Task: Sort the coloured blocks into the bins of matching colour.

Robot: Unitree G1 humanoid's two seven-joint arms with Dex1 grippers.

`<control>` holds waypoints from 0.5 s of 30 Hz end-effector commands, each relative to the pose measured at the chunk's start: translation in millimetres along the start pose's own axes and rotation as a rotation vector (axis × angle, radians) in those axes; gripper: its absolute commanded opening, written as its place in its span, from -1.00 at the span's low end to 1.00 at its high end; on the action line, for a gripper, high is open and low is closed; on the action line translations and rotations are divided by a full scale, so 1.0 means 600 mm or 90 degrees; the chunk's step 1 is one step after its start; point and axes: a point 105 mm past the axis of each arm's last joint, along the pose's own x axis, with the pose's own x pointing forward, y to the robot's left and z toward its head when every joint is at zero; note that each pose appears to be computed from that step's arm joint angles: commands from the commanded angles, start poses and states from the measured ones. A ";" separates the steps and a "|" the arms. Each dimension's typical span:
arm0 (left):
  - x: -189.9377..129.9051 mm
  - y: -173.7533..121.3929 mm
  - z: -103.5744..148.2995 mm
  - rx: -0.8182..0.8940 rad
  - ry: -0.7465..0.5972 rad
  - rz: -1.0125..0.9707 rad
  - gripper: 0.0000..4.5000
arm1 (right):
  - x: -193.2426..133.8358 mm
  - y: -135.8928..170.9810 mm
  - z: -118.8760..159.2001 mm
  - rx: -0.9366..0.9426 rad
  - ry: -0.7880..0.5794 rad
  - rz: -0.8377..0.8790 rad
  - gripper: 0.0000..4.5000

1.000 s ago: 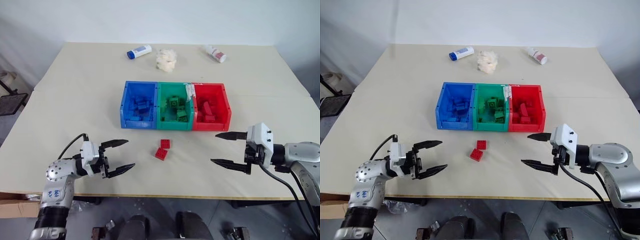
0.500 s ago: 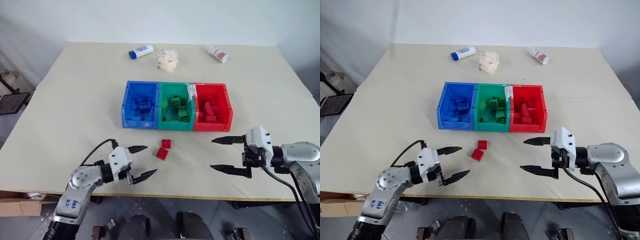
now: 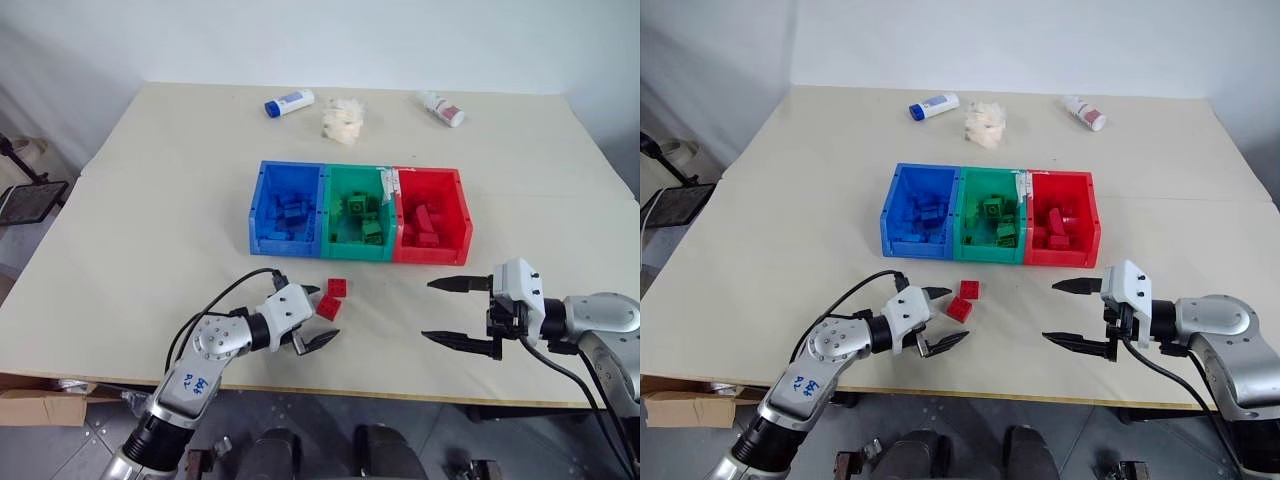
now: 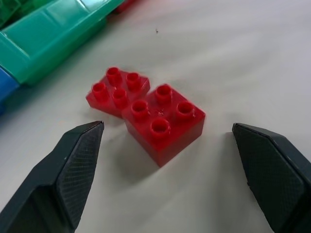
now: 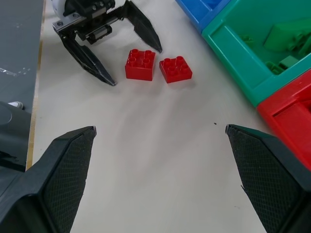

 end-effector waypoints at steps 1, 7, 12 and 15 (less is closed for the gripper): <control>-0.002 0.000 -0.005 0.008 0.019 0.007 0.60 | -0.012 -0.004 0.018 -0.035 -0.012 -0.026 1.00; -0.003 0.006 -0.004 0.001 0.008 0.015 -0.10 | -0.020 -0.001 0.015 -0.028 -0.014 -0.039 1.00; 0.000 0.008 0.010 -0.018 -0.038 0.017 -0.10 | -0.027 0.000 0.013 -0.018 -0.023 -0.047 1.00; 0.003 0.007 0.030 -0.022 -0.087 0.005 -0.10 | -0.032 -0.002 0.014 -0.003 -0.042 -0.061 1.00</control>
